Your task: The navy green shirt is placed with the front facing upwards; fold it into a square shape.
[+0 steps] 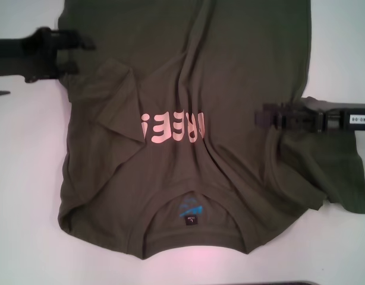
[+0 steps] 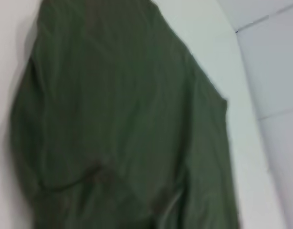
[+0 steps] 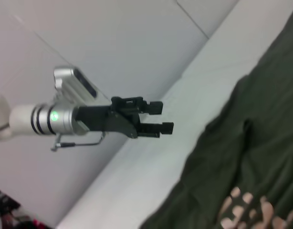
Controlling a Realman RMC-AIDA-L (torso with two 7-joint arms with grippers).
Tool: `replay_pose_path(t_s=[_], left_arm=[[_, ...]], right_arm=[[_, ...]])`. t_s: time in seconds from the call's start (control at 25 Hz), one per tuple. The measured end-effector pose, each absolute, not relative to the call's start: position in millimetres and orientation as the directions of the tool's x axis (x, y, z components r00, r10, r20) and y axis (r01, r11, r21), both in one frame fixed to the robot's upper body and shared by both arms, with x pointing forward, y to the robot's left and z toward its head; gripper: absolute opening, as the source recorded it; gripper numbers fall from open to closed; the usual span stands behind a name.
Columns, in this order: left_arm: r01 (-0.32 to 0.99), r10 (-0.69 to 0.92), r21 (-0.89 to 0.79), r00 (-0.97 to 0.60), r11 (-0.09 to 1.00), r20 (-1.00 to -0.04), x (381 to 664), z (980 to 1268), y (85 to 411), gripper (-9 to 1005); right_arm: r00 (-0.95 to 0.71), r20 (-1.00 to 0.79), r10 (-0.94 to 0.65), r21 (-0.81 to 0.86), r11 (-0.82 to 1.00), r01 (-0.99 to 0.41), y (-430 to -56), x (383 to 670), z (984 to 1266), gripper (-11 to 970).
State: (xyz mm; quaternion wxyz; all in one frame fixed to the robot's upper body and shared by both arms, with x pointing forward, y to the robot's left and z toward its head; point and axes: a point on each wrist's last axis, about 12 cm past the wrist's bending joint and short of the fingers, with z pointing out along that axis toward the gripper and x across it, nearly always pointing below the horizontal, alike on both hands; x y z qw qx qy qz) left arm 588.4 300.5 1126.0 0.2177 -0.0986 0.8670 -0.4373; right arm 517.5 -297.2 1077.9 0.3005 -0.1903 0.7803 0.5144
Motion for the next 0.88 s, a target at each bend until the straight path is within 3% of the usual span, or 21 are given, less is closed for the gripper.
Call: replay_pose_path(t_s=[0.16,0.88], left_arm=[[0.032,-0.287,-0.748,-0.912,0.663,-0.294,586,1117,295,725],[-0.008,-0.256,-0.713,-0.936,0.701,-0.242,568,1086,285,720]], right_arm=[[-0.752,-0.659,-0.020,0.680,0.410,-0.607,-301,517,1077,911],[-0.745,-0.666,-0.026,0.666,0.428,-0.611,-306,520,1079,911]])
